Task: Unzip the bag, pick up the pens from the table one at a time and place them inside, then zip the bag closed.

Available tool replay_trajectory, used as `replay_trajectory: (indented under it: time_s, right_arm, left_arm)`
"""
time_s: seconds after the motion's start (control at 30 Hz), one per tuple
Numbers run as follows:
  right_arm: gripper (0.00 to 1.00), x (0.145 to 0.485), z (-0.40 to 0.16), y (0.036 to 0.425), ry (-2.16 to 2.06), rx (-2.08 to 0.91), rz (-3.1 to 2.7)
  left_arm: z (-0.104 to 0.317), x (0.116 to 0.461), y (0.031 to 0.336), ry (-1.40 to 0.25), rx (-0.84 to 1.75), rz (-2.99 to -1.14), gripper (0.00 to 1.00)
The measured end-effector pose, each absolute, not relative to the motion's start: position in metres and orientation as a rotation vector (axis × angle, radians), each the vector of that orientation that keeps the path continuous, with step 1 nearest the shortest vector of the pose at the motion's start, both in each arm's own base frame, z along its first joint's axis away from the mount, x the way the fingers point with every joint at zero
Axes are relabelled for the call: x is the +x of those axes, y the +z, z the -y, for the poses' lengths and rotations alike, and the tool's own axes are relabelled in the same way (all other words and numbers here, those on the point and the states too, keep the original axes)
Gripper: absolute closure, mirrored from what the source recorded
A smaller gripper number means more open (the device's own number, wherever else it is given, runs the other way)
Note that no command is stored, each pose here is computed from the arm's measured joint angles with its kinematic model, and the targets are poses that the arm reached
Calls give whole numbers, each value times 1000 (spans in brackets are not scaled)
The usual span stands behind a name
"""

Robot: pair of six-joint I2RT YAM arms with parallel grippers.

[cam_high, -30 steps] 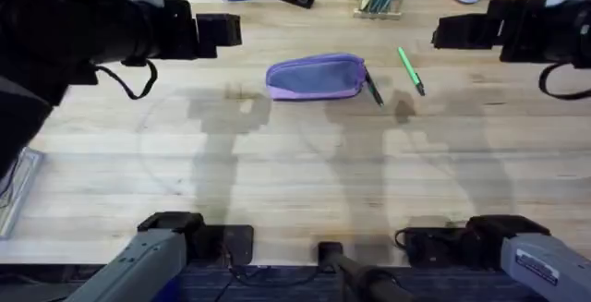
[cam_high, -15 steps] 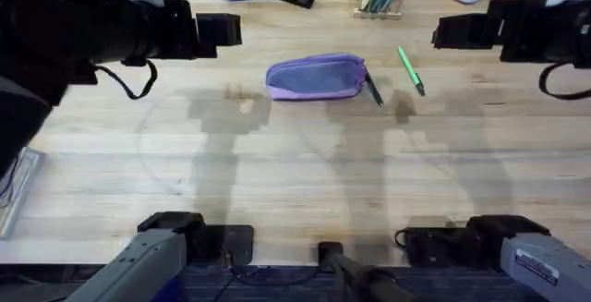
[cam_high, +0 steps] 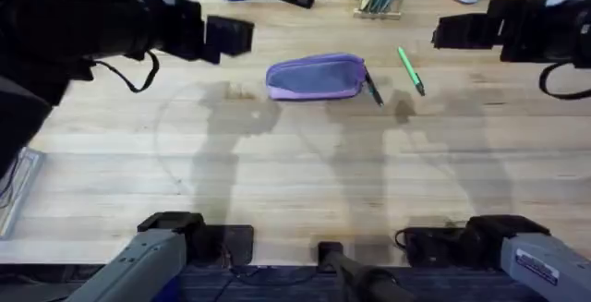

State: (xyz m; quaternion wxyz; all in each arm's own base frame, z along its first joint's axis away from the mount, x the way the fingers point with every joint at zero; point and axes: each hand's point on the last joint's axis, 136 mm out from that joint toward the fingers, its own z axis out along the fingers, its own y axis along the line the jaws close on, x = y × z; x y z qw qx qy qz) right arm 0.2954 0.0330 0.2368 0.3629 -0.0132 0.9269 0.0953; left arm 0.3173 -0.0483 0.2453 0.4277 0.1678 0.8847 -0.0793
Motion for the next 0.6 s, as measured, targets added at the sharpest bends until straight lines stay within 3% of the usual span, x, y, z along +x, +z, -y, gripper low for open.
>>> replay_trajectory:
  time_s: [0.23,0.6]
  right_arm:
    - [6,295,-33,237,245,-34,-2385]
    - [6,295,-33,237,245,-34,-2386]
  left_arm:
    - [76,298,240,-274,777,-2130,7]
    - [84,294,242,-278,905,-2060,7]
